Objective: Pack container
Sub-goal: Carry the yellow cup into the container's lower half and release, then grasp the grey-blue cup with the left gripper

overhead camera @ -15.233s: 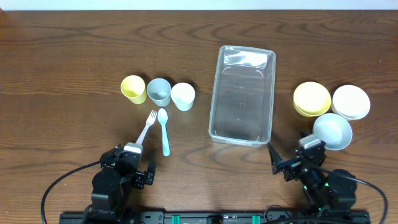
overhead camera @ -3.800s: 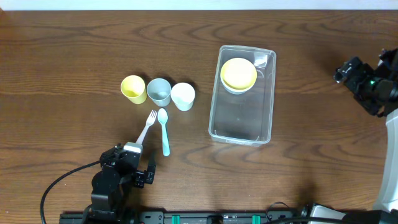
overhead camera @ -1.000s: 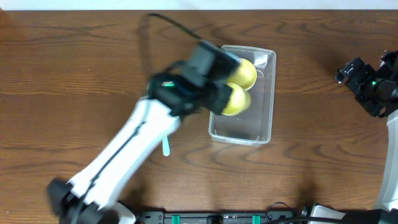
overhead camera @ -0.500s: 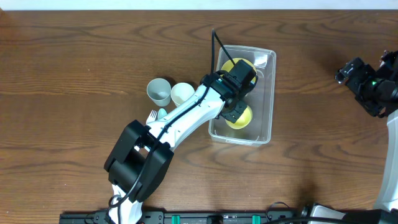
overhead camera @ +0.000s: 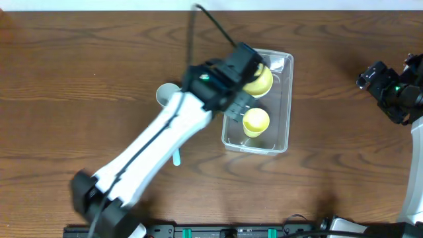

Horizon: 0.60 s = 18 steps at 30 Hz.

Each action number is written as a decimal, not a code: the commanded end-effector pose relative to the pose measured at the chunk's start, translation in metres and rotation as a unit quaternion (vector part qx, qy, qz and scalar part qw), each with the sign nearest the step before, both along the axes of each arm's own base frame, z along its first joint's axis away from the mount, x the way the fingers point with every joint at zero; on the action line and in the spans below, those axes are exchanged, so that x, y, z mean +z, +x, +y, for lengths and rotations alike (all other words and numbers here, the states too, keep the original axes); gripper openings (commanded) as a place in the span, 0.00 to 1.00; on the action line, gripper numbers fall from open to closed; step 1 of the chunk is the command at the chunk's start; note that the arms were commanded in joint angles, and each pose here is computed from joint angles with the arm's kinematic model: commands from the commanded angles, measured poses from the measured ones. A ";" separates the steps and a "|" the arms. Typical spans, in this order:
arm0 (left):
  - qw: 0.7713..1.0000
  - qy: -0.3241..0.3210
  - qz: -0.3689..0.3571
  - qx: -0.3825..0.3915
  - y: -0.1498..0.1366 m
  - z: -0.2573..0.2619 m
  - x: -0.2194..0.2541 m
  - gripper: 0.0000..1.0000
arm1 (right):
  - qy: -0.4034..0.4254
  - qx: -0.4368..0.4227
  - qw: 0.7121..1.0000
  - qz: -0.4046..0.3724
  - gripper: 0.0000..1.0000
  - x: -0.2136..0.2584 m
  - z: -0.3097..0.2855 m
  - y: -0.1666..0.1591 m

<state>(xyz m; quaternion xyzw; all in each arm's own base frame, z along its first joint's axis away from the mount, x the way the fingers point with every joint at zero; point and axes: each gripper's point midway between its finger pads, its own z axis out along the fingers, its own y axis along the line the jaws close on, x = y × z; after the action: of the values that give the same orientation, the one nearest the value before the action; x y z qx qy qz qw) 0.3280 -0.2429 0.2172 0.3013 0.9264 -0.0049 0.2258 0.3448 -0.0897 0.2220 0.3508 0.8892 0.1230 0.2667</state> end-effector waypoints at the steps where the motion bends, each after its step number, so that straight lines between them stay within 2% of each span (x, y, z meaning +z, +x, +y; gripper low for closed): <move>1: 0.993 0.067 -0.044 0.092 0.023 0.074 0.019 0.85 | 0.002 -0.006 1.000 0.001 0.99 0.000 -0.002 -0.001; 4: 0.984 0.050 -0.004 0.174 0.035 0.113 0.000 0.88 | 0.002 -0.006 1.000 0.001 0.99 0.000 -0.002 -0.001; 9: 0.967 -0.021 0.124 0.223 0.045 0.138 -0.068 0.88 | 0.002 -0.006 1.000 0.001 0.99 0.000 -0.002 -0.001; 13: 0.939 -0.009 0.187 0.290 0.050 0.166 -0.120 0.88 | 0.002 -0.006 1.000 0.001 0.99 0.000 -0.002 -0.001; 18: 0.921 0.014 0.236 0.310 0.051 0.181 -0.168 0.85 | 0.002 -0.006 1.000 0.001 0.99 0.000 -0.002 -0.001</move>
<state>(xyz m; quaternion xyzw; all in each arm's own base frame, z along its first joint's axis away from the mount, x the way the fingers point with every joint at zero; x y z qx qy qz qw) 0.3814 -0.0619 0.0634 0.0103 0.9998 0.0178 0.0075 0.3448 -0.0897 0.2220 0.3510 0.8891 0.1229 0.2667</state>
